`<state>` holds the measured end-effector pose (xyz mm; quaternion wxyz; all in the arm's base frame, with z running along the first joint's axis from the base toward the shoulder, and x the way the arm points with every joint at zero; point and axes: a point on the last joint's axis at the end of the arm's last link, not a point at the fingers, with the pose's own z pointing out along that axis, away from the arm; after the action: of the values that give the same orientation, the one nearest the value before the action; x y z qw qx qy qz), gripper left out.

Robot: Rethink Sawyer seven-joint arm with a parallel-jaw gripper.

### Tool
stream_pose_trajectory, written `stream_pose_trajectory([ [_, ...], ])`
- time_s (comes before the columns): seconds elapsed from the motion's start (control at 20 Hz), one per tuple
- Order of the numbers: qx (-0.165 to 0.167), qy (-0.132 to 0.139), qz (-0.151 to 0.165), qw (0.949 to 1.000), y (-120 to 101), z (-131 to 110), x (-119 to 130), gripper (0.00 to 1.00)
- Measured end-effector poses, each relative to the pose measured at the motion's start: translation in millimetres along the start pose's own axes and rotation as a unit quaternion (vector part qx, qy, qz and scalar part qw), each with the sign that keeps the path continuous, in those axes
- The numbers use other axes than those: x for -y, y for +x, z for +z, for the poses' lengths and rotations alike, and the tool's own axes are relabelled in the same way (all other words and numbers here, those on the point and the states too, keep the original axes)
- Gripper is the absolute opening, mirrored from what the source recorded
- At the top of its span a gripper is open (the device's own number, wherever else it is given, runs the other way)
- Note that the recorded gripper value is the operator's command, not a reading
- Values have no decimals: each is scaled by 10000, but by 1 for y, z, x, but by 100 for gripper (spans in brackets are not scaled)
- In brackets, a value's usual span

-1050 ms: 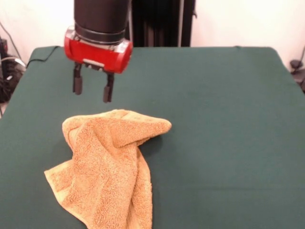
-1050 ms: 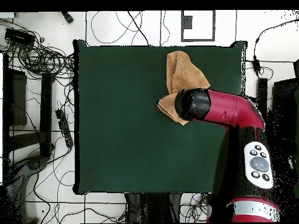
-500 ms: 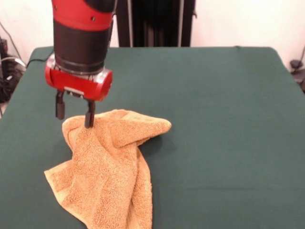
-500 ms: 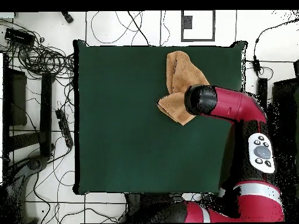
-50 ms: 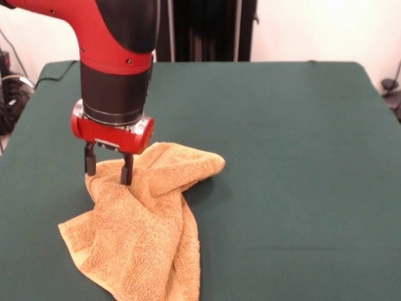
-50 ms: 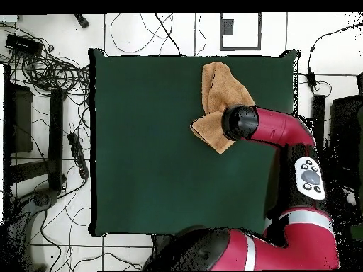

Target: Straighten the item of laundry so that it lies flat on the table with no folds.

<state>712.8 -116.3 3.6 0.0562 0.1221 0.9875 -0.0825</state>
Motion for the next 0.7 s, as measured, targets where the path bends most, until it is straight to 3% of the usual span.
stream_pose_trajectory([
  [0.7, -15, -5, -3, 10000, 0, 7, -1, 100],
])
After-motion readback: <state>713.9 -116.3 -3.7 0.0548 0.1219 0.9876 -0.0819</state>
